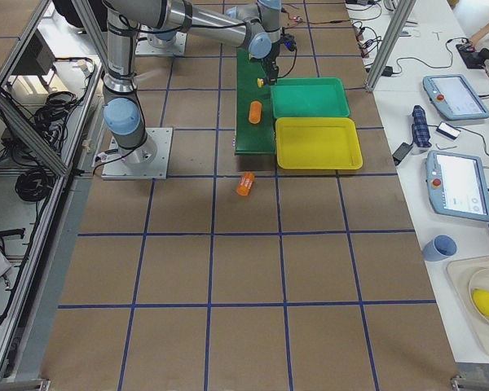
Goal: Sort buttons by color to trays
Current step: 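Carry yellow button over yellow tray with right while left places green button, then open the right gripper to drop the yellow-capped button into the yellow tray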
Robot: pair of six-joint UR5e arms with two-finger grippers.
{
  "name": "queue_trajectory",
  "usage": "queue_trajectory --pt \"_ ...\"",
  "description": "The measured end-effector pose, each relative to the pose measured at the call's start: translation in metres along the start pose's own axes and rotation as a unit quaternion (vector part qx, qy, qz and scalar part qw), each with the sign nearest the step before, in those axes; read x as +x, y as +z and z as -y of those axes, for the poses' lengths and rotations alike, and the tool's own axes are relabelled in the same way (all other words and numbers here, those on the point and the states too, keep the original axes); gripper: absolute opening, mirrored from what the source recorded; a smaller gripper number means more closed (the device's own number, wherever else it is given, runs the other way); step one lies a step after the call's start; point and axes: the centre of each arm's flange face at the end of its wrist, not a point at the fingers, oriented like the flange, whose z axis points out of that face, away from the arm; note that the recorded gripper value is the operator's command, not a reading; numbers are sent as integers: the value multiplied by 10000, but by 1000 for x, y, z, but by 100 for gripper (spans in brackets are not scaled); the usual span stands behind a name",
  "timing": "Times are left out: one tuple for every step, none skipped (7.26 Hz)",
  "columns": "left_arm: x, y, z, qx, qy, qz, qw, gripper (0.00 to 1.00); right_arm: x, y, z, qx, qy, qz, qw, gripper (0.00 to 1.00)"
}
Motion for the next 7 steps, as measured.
queue_trajectory --pt "-9 19 4 -108 -37 -53 9999 100 45 -1 6 41 -237 -33 9997 0" --pt "-15 38 10 -212 -123 -105 9996 100 82 -2 11 72 -472 -74 9988 0" --pt "-19 56 15 -253 -239 -128 9993 100 111 3 12 48 -681 -91 9976 0" --pt "-22 72 20 -246 -317 -126 9991 100 131 15 12 -32 -782 -61 9969 0" --pt "-25 88 23 -269 -358 -140 9989 89 149 31 11 -135 -797 6 9967 63" --pt "-27 101 26 -317 -379 -179 9986 46 160 45 10 -217 -791 65 9966 100" --pt "-28 111 27 -359 -390 -224 9983 0 165 55 10 -269 -783 114 9965 100"
